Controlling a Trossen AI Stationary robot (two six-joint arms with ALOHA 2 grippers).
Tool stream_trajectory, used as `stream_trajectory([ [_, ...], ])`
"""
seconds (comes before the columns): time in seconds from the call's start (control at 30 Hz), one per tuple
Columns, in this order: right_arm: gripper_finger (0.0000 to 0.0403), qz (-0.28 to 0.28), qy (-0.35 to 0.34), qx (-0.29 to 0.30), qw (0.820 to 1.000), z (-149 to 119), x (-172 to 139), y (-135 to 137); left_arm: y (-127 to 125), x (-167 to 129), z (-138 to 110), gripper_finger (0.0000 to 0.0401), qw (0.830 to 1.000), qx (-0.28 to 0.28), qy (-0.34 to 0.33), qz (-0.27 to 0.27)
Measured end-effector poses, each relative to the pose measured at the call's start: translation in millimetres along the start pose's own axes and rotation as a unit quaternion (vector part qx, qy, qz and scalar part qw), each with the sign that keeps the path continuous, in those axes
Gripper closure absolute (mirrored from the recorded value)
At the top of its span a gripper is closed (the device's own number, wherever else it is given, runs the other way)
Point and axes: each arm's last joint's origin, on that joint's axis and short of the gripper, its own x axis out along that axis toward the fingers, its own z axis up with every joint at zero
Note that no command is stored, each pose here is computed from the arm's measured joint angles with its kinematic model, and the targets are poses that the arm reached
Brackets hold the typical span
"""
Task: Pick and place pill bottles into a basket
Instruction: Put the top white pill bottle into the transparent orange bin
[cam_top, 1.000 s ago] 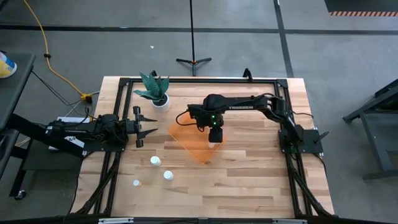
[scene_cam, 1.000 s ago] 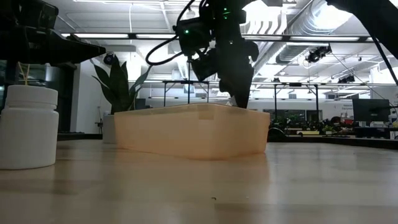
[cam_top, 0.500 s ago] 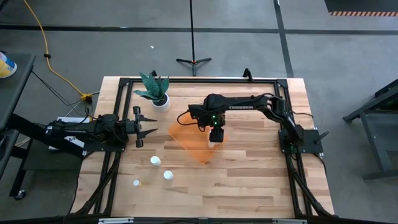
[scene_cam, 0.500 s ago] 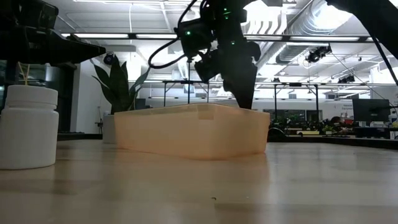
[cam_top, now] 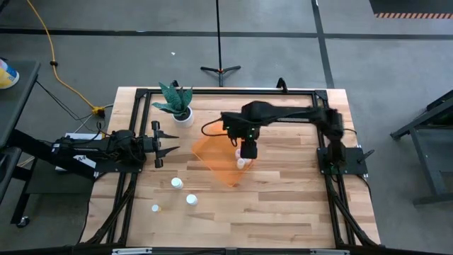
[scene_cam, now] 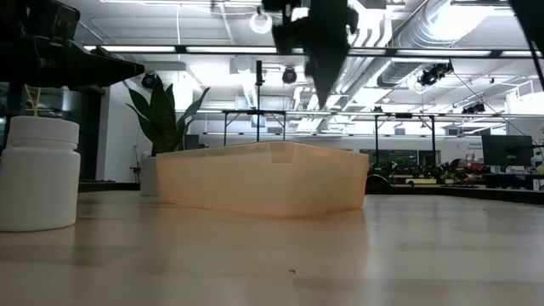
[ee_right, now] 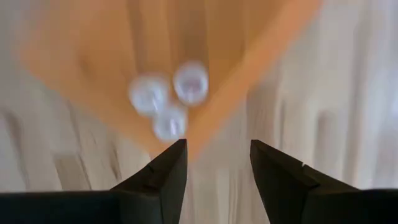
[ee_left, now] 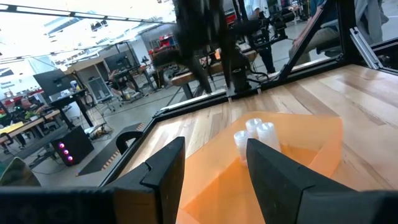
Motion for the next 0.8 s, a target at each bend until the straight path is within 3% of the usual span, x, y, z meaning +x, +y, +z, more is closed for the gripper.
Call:
stream_trajectory([
  [0.17, 0.0246, -0.036, -0.171, -0.051, 0.983, -3.5, -56.4, 27.5, 0.0, 0.0, -0.1, 0.0194, 1.0, 0.0, 0.0, -0.001],
  [0.37, 0.0247, -0.065, -0.219, -0.084, 0.97, -14.8, -73.6, 64.4, -0.1, 0.1, -0.1, 0.0194, 1.0, -0.015, 0.001, -0.001],
  [0.47, 0.0248, -0.074, -0.254, -0.098, 0.959, -22.2, -51.8, 81.2, -0.1, 0.1, -0.1, 0.0194, 1.0, -0.017, 0.0, -0.001],
  [0.57, 0.0248, -0.059, -0.279, -0.108, 0.952, -40.6, -5.5, 87.5, -0.1, 0.1, -0.1, 0.0194, 1.0, -0.026, 0.0, -0.001],
  [0.67, 0.0249, -0.04, -0.297, -0.081, 0.951, -71.4, 33.1, 78.2, -0.2, 0.1, -0.2, 0.0194, 1.0, -0.028, 0.0, -0.003],
  [0.8, 0.0253, -0.018, -0.353, -0.024, 0.935, -118.9, 50.6, 61.7, -0.2, 0.1, -0.1, 0.0194, 1.0, -0.028, 0.0, -0.002],
])
